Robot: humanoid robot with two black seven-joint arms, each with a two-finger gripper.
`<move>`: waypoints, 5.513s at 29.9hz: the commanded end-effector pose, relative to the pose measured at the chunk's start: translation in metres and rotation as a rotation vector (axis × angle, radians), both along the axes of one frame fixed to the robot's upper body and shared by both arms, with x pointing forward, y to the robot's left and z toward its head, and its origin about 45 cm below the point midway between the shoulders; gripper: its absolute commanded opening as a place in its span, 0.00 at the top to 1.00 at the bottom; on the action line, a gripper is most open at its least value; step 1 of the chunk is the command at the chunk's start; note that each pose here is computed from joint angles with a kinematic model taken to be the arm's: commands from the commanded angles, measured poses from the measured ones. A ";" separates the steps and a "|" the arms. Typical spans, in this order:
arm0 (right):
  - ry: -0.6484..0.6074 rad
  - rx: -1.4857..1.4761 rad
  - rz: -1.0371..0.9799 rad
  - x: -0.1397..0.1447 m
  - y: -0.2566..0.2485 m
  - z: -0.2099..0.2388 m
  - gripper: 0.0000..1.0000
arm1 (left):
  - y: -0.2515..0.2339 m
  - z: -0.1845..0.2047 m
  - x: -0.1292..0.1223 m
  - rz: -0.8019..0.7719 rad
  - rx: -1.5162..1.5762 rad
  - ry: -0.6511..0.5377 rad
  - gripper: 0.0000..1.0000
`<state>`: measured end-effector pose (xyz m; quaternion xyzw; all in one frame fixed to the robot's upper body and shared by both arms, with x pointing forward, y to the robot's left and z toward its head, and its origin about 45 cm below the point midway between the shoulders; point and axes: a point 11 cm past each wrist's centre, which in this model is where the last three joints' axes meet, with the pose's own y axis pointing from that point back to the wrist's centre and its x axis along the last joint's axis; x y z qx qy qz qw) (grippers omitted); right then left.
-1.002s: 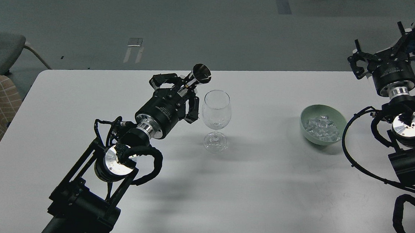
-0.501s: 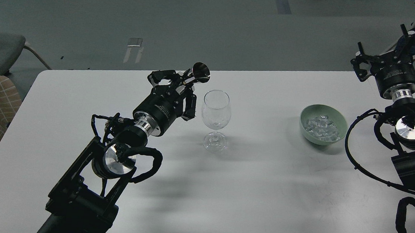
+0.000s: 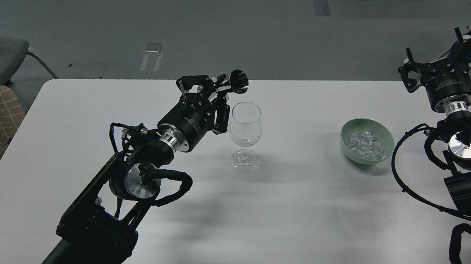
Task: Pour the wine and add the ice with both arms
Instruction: 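Tilt the jigger over the wine glass rim with the left gripper, then hold the jigger tipped over the glass, then rotate it upright, then carry the jigger back and set it down on the table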
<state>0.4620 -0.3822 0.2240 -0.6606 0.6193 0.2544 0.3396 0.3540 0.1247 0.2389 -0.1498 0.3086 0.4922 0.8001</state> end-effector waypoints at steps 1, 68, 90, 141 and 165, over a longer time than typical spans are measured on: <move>-0.011 -0.002 0.005 0.001 0.001 0.004 0.00 | 0.001 0.001 0.001 -0.007 0.026 -0.019 0.79; -0.018 -0.020 0.002 -0.008 -0.008 0.004 0.00 | 0.033 0.024 0.025 -0.111 0.667 -0.439 0.79; -0.018 -0.044 -0.012 -0.013 -0.022 0.006 0.00 | 0.013 0.040 0.018 -0.174 0.720 -0.543 0.79; 0.068 -0.073 -0.032 -0.040 -0.036 -0.029 0.00 | 0.234 -0.087 -0.009 0.609 -0.630 0.150 0.71; 0.071 -0.071 -0.031 -0.040 -0.036 -0.030 0.00 | 0.239 -0.114 -0.006 0.660 -0.617 0.224 0.42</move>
